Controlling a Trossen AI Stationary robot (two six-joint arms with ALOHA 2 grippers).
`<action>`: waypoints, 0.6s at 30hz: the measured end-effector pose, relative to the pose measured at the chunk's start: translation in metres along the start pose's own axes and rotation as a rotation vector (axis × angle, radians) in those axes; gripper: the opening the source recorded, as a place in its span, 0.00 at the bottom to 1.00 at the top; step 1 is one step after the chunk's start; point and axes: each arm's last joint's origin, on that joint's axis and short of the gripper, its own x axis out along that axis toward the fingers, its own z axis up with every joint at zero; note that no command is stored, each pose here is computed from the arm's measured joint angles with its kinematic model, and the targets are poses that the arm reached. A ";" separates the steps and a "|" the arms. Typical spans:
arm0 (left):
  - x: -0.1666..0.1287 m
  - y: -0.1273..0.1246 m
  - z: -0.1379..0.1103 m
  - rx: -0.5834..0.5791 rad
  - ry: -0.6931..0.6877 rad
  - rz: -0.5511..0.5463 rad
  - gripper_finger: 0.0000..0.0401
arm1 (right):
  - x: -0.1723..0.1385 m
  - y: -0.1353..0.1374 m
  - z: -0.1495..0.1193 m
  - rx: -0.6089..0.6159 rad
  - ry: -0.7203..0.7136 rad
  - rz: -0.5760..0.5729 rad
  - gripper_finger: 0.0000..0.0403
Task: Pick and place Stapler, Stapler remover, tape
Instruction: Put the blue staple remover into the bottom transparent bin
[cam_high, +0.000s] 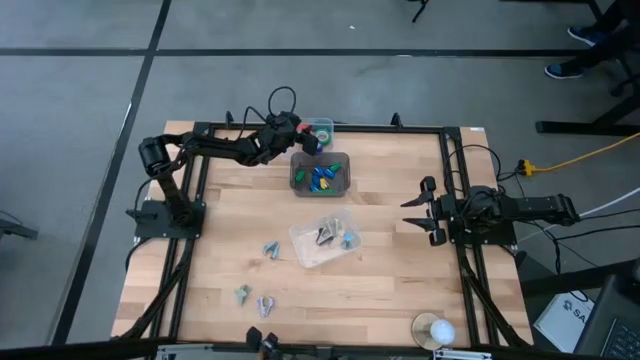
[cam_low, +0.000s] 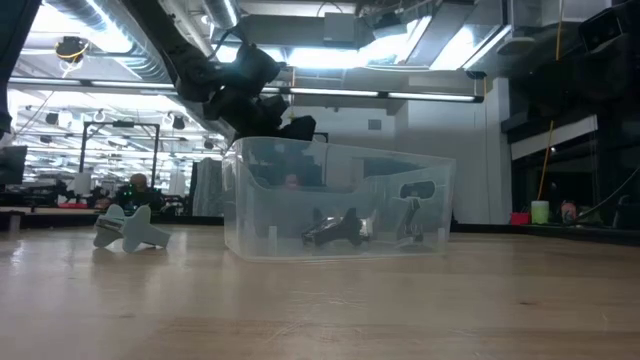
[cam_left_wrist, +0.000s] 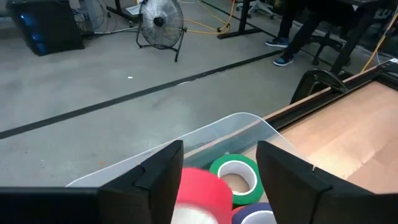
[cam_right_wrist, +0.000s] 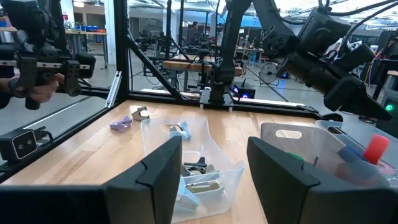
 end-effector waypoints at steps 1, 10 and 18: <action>0.000 0.000 0.000 0.000 0.000 0.000 0.51 | 0.000 0.000 0.000 0.000 0.001 0.000 0.47; -0.001 -0.002 0.000 0.001 0.009 -0.038 0.52 | 0.000 0.000 0.000 0.000 0.000 0.000 0.47; -0.005 -0.008 0.001 0.039 0.021 -0.118 0.52 | 0.000 0.000 0.000 0.000 0.000 0.000 0.47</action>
